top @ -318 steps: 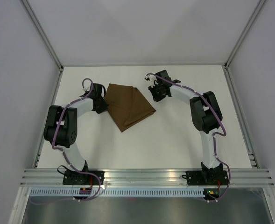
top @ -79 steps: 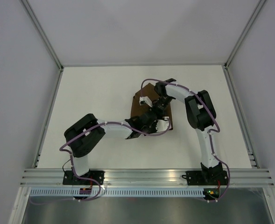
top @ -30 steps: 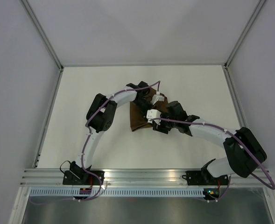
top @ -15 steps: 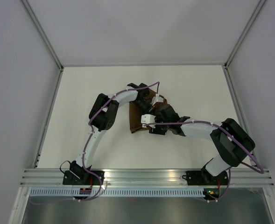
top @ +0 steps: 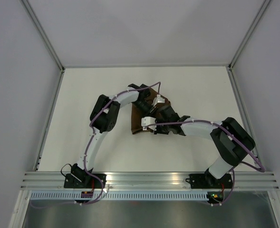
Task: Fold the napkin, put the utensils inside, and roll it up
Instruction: Roll the napkin at the center of the board.
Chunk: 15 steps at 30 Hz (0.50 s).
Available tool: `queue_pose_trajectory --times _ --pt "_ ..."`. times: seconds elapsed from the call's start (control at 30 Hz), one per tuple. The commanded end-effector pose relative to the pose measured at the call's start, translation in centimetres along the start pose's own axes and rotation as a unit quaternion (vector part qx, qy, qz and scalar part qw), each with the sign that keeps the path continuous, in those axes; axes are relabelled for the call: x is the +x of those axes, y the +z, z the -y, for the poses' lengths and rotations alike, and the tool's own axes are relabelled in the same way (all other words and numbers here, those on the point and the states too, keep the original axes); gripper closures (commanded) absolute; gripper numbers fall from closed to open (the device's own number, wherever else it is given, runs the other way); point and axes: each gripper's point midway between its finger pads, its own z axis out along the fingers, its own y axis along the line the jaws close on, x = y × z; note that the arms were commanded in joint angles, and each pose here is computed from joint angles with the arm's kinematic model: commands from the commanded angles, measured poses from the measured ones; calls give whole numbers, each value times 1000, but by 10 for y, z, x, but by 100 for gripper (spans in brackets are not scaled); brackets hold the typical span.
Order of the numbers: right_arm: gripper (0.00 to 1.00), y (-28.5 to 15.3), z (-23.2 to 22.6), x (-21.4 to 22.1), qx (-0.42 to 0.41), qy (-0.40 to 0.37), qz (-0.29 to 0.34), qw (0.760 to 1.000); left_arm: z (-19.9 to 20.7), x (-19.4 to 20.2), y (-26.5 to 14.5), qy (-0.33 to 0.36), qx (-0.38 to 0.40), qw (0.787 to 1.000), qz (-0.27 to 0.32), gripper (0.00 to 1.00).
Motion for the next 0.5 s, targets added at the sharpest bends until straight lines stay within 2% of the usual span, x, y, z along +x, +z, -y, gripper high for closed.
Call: queue_pose_trajectory --times 0.0,0.23,0.47 --pt "78 1 -25 11 -69 25 -21 997 17 -23 -20 36 22 998 45 69" --pt "80 -6 -19 9 -129 76 1 989 23 -43 -44 37 -9 995 97 55" --pt "81 -11 -24 17 -215 131 4 968 28 -64 -78 50 -50 985 160 52"
